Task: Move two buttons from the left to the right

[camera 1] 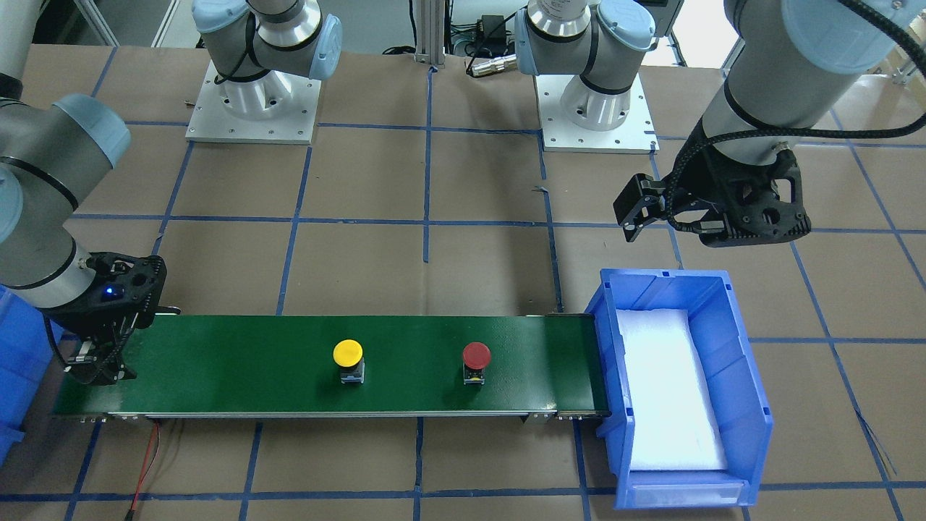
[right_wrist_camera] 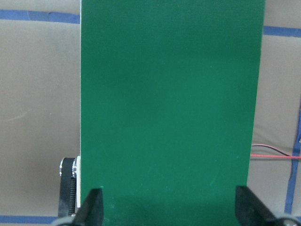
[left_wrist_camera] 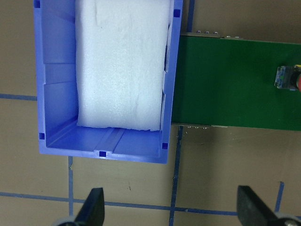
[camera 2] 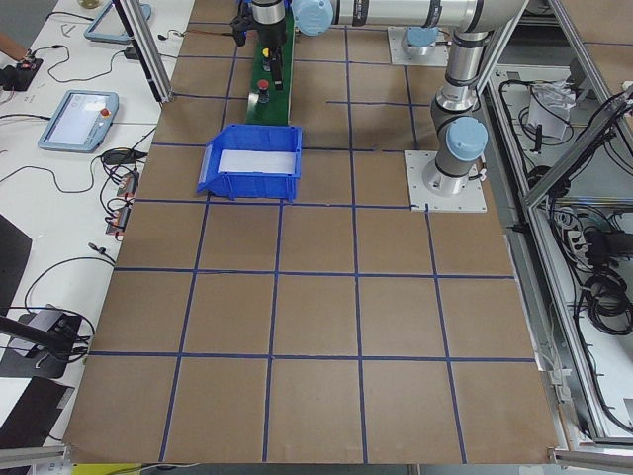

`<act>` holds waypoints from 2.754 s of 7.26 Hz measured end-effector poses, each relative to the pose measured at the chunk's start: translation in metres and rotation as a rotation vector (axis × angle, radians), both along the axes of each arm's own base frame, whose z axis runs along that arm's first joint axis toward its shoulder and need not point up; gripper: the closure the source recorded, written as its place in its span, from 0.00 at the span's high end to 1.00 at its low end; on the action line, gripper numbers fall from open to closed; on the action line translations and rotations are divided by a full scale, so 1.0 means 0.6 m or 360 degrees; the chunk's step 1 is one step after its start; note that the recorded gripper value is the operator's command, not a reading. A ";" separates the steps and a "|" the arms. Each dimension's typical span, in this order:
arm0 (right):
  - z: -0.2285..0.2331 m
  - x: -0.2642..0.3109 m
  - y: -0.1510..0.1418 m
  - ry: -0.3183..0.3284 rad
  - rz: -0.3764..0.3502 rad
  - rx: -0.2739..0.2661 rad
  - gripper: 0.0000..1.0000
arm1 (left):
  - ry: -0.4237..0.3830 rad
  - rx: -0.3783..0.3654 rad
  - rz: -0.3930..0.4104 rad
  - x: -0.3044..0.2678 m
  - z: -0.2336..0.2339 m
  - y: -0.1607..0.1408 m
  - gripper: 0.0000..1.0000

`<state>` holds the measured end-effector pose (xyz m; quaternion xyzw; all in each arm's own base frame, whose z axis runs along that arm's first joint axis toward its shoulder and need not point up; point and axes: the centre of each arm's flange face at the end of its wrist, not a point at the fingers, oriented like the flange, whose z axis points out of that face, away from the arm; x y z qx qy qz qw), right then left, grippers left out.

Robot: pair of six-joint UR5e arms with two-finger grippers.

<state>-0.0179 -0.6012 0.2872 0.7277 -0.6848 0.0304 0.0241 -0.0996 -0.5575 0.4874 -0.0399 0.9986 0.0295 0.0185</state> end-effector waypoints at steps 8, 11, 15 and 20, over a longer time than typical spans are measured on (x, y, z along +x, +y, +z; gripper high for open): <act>-0.001 -0.001 0.001 -0.0002 -0.0014 0.0005 1.00 | 0.0078 0.0026 -0.0020 -0.012 0.028 0.028 1.00; 0.000 -0.002 0.000 0.0001 -0.0012 0.0003 1.00 | 0.0081 0.0053 -0.0015 -0.010 0.027 0.029 1.00; 0.010 -0.017 -0.002 0.0058 -0.0025 -0.0003 1.00 | 0.0087 0.0039 -0.0015 -0.010 0.028 0.026 1.00; 0.012 -0.014 -0.003 0.0059 -0.0032 -0.0010 1.00 | 0.0079 0.0011 -0.0010 0.001 0.044 0.034 1.00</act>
